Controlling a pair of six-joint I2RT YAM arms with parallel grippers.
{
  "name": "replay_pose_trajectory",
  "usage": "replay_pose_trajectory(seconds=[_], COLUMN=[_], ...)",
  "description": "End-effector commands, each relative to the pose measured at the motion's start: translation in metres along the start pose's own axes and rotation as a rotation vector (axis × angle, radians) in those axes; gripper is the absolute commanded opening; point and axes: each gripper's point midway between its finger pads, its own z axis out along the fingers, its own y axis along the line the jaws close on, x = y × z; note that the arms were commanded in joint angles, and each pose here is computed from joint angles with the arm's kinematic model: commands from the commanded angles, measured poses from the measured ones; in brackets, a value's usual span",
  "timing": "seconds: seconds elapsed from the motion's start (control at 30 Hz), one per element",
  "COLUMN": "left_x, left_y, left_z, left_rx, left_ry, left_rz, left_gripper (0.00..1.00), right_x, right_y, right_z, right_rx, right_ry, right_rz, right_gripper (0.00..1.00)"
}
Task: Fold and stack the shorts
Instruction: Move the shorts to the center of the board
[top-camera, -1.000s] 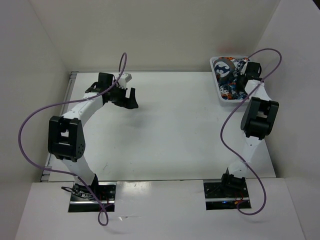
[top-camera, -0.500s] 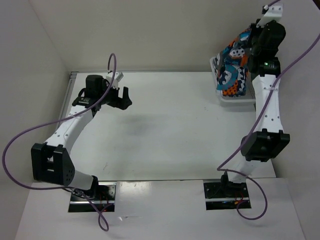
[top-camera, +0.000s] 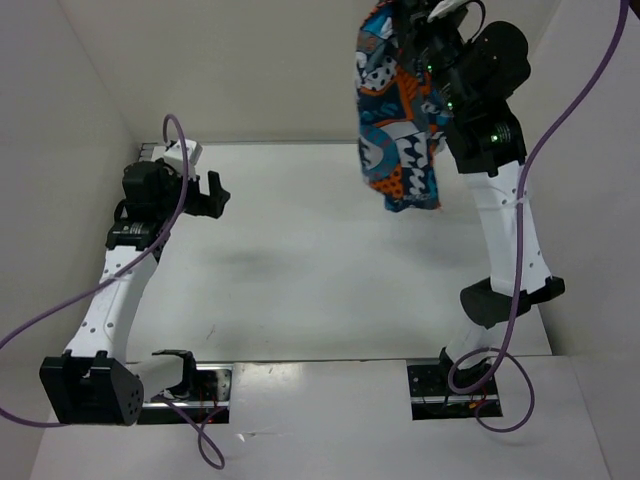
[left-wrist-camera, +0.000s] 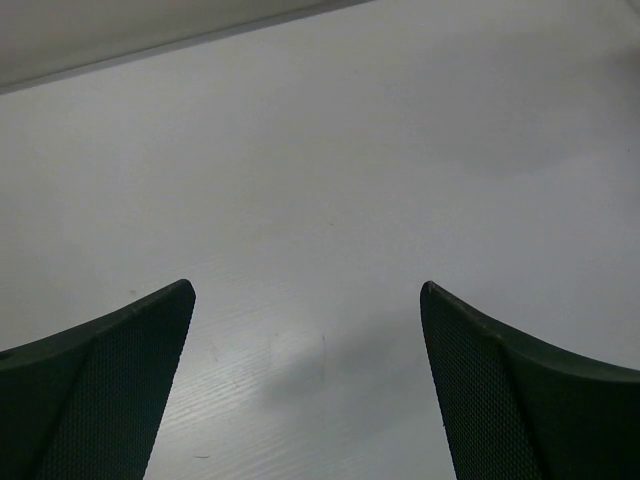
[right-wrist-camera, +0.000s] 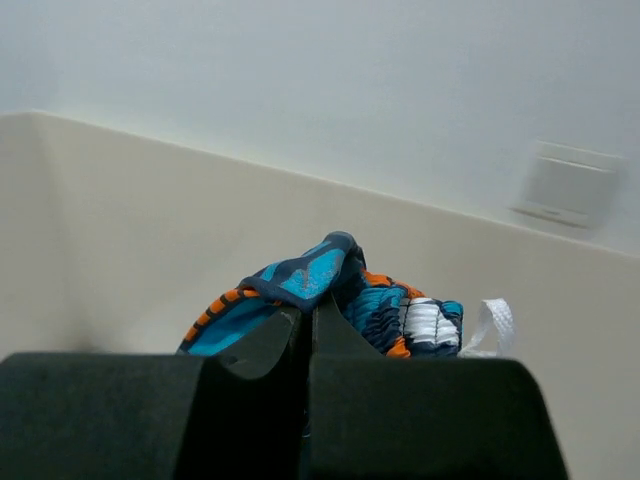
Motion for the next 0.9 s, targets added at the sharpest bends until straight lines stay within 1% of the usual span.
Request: replay_pose_trajectory(seconds=[0.0, 0.07, 0.1, 0.13, 0.17, 0.2, 0.23, 0.27, 0.3, 0.33, 0.37, 0.4, 0.43, 0.47, 0.5, 0.57, 0.6, 0.63, 0.67, 0.7, 0.73, 0.77, 0.8, 0.83, 0.87], left_x=[-0.013, -0.018, -0.02, -0.014, -0.015, -0.015, -0.01, -0.01, -0.001, 0.006, 0.011, 0.02, 0.032, 0.041, 0.062, 0.09, 0.113, 0.123, 0.131, 0.145, 0.153, 0.159, 0.168, 0.172, 0.168], left_y=[0.011, 0.015, 0.018, 0.022, 0.022, 0.027, 0.03, 0.027, 0.02, 0.014, 0.009, -0.001, -0.011, -0.02, -0.033, -0.058, -0.069, -0.091, -0.102, -0.111, -0.128, -0.136, -0.142, -0.146, -0.161], left_z=[-0.009, -0.015, -0.015, -0.015, -0.017, -0.018, -0.018, -0.017, -0.016, -0.016, -0.016, -0.018, -0.011, -0.01, -0.01, -0.004, -0.002, -0.002, -0.002, 0.0, 0.0, 0.001, 0.007, 0.011, 0.018], left_rx=[-0.056, -0.076, -0.086, -0.095, -0.096, -0.109, -0.117, -0.102, -0.061, -0.032, -0.001, 0.05, 0.081, 0.114, 0.16, 0.233, 0.263, 0.316, 0.339, 0.358, 0.386, 0.398, 0.407, 0.402, 0.432], left_ry=[-0.062, -0.085, -0.096, -0.085, -0.095, -0.095, -0.085, -0.086, -0.059, -0.04, -0.024, 0.012, 0.059, 0.095, 0.171, 0.279, 0.369, 0.417, 0.452, 0.496, 0.524, 0.547, 0.57, 0.576, 0.549], left_rz=[0.02, 0.025, 0.025, 0.018, 0.021, 0.017, 0.011, 0.011, 0.001, -0.007, -0.014, -0.032, -0.042, -0.05, -0.077, -0.085, -0.104, -0.078, -0.065, -0.052, -0.008, 0.011, 0.029, 0.053, 0.09], left_gripper=[1.0, 1.0, 1.0, 1.0, 1.0, 1.0, 1.0, 1.0, 1.0, 1.0, 1.0, 1.0, 1.0, 1.0, 1.0, 1.0, 1.0, 1.0, 1.0, 1.0, 1.0, 1.0, 1.0, 1.0, 1.0], right_x=[0.015, 0.033, 0.06, 0.082, 0.126, 0.139, 0.162, 0.219, 0.243, 0.25, 0.299, 0.313, 0.318, 0.347, 0.354, 0.374, 0.377, 0.381, 0.393, 0.399, 0.397, 0.409, 0.416, 0.415, 0.436], right_y=[0.04, 0.047, 0.05, 0.049, 0.053, 0.055, 0.053, 0.06, 0.062, 0.061, 0.067, 0.068, 0.069, 0.072, 0.076, 0.079, 0.08, 0.082, 0.077, 0.073, 0.069, 0.066, 0.053, 0.043, 0.039], right_z=[0.009, 0.01, 0.013, 0.013, 0.009, 0.0, -0.008, -0.026, -0.04, -0.054, -0.084, -0.097, -0.112, -0.135, -0.145, -0.164, -0.166, -0.165, -0.167, -0.166, -0.154, -0.151, -0.146, -0.132, -0.131], right_rx=[-0.119, -0.128, -0.114, -0.087, -0.076, -0.075, -0.051, -0.055, -0.059, -0.068, -0.072, -0.078, -0.092, -0.095, -0.112, -0.128, -0.128, -0.136, -0.123, -0.121, -0.111, -0.089, -0.048, -0.017, 0.007], right_ry=[0.036, 0.091, 0.152, 0.205, 0.304, 0.343, 0.398, 0.521, 0.581, 0.602, 0.724, 0.756, 0.778, 0.848, 0.867, 0.915, 0.92, 0.921, 0.946, 0.952, 0.925, 0.942, 0.944, 0.919, 0.955], right_rz=[0.151, 0.22, 0.25, 0.262, 0.269, 0.268, 0.263, 0.245, 0.229, 0.199, 0.194, 0.178, 0.169, 0.166, 0.173, 0.168, 0.168, 0.172, 0.172, 0.18, 0.18, 0.203, 0.208, 0.213, 0.233], right_gripper=[0.0, 0.0, 0.0, 0.0, 0.03, 0.08, 0.15, 0.27, 0.33, 0.44, 0.64, 0.69, 0.73, 0.79, 0.8, 0.8, 0.8, 0.8, 0.79, 0.68, 0.61, 0.54, 0.46, 0.46, 0.46])
